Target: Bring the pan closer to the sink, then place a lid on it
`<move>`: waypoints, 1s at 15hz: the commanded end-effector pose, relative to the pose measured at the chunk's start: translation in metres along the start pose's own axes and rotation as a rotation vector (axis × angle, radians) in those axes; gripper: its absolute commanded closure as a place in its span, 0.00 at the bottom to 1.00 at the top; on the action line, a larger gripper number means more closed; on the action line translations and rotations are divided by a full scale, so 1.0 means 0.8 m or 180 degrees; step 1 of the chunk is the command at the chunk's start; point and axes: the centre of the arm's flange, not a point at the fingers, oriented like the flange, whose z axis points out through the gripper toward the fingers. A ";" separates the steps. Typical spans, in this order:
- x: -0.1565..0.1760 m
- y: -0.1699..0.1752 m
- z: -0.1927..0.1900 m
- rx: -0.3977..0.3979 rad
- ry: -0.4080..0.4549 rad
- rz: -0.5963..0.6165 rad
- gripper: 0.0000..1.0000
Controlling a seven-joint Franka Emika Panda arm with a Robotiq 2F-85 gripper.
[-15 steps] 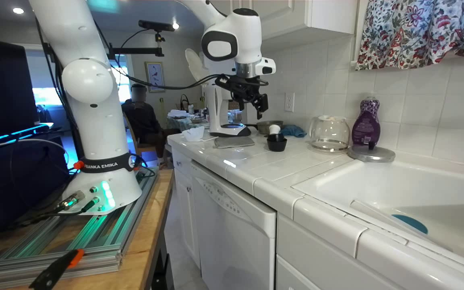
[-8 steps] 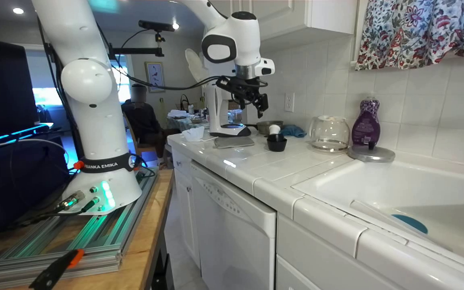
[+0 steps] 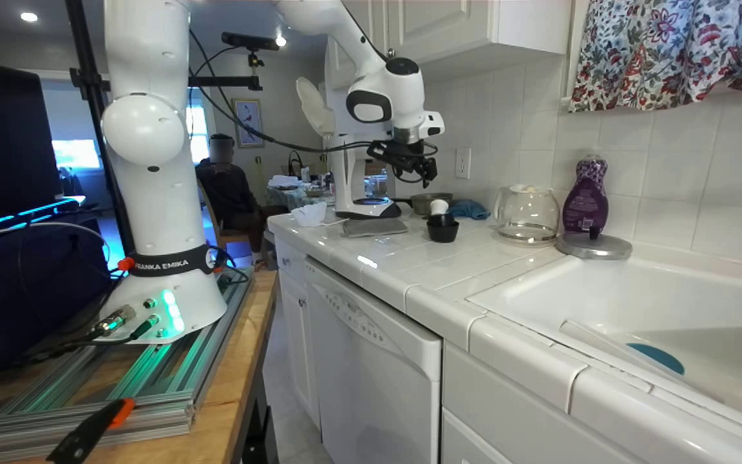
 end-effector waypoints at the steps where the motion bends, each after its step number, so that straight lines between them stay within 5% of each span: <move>1: 0.075 0.027 0.084 0.0091 0.0090 -0.0003 0.00; 15: 0.238 0.001 0.276 -0.0167 -0.0330 -0.0148 0.00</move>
